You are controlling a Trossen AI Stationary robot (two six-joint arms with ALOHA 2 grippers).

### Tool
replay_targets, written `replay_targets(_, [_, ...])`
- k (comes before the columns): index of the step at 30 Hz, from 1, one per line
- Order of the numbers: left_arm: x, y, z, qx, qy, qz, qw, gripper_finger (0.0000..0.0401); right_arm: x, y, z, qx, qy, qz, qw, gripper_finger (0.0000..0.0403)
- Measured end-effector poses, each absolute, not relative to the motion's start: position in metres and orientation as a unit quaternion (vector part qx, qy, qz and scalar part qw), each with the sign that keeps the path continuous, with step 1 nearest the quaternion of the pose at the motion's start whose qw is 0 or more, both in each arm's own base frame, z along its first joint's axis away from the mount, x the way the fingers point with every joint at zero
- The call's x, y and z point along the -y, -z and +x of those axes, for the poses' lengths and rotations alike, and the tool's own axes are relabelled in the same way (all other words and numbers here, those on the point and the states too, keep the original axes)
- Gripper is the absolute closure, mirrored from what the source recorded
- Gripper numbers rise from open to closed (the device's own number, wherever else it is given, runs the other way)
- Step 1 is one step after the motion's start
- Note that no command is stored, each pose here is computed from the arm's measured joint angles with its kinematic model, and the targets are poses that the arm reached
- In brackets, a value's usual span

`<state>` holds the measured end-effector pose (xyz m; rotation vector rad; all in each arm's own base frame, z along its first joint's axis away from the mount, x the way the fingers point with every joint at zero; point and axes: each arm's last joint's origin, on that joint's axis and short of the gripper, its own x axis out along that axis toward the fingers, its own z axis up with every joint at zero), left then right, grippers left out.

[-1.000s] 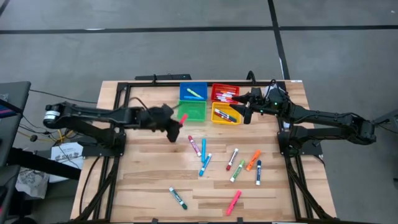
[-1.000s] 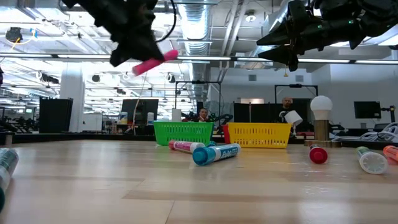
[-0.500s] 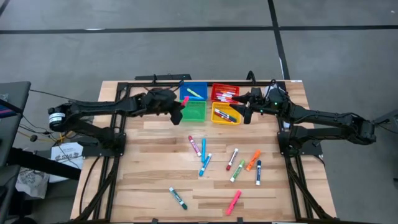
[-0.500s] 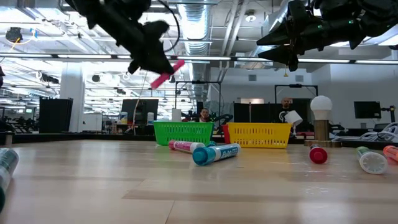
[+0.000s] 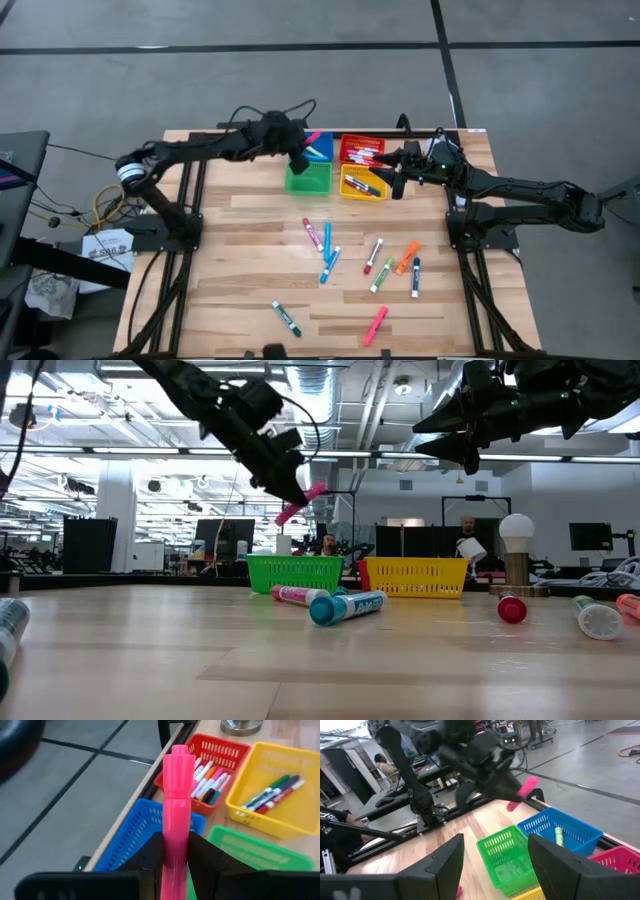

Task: Pick & Place Markers
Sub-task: Put the left pink highlighter into the blue basket

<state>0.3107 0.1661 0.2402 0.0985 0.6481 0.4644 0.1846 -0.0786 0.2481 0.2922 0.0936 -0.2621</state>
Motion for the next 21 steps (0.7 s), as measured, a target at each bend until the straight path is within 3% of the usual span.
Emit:
replay_targets(12, [-0.234,-0.208,0.328,-0.339,-0.192,0.024,0.921,0.0334,0.079,-0.248,0.185,-0.046,0.131,0.145,0.980,0.0194])
replay_targets(21, [-0.244,-0.190,0.339,-0.359,-0.147,0.043,0.921,0.0334,0.079,-0.248,0.185,-0.046,0.131,0.145,0.980,0.0194])
